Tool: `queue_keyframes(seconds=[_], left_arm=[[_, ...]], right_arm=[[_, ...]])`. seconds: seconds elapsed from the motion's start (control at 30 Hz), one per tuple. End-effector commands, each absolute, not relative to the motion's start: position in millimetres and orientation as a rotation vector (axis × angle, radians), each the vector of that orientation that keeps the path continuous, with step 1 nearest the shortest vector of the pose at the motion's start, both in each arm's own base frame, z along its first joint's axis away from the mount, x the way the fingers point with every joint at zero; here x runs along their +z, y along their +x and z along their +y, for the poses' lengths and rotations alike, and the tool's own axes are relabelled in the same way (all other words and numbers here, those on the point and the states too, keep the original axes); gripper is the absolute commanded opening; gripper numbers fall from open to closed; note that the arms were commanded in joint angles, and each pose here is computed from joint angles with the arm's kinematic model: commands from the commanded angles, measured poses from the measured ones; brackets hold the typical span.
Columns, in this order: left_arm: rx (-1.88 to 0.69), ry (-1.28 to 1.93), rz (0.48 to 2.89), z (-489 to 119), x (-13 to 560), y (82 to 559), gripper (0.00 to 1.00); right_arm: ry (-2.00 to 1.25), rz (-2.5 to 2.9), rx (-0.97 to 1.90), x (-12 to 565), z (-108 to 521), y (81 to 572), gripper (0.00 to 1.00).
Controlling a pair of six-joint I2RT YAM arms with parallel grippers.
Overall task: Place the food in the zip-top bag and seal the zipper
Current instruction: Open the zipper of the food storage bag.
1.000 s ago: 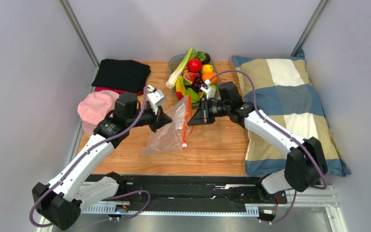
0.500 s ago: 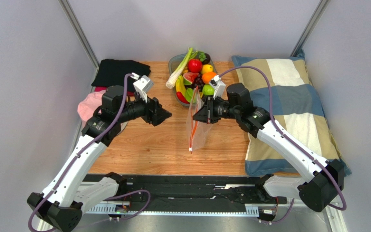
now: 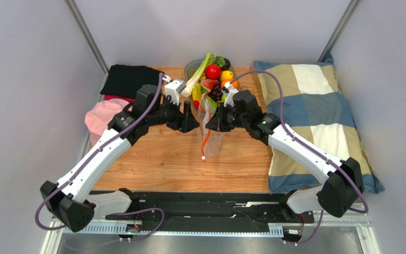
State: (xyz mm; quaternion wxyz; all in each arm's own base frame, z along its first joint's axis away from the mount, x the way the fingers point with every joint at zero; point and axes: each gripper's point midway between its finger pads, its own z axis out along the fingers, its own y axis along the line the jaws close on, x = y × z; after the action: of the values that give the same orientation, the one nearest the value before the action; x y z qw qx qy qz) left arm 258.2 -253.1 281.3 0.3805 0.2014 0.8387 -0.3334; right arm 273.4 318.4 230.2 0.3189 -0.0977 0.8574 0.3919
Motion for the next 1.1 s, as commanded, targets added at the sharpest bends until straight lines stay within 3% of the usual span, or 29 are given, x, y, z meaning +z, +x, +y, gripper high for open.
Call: queue_keyframes(seconds=[0.0, 0.17, 0.37, 0.63, 1.07], left_arm=[[-0.748, 0.388, 2.186, -246.0, 288.0, 274.1, 0.73], [-0.612, 0.337, 2.283, -234.0, 259.9, 285.0, 0.64], [-0.595, 0.34, 2.299, -231.5, 251.4, 284.7, 0.63], [-0.73, 0.305, 2.164, -230.8, 291.1, 273.4, 0.66], [-0.639, 0.199, 2.266, -232.3, 280.1, 297.4, 0.67]], right_arm=[[-0.23, 2.164, 1.055, 260.6, 331.9, 289.0, 0.0], [-0.245, 2.128, 1.068, 273.9, 336.5, 285.2, 0.0], [-0.283, 2.098, 1.102, 283.3, 346.0, 278.9, 0.0], [-0.296, 2.127, 1.106, 273.8, 354.3, 283.8, 0.0], [-0.377, 2.1, 1.146, 276.4, 371.9, 280.4, 0.0]])
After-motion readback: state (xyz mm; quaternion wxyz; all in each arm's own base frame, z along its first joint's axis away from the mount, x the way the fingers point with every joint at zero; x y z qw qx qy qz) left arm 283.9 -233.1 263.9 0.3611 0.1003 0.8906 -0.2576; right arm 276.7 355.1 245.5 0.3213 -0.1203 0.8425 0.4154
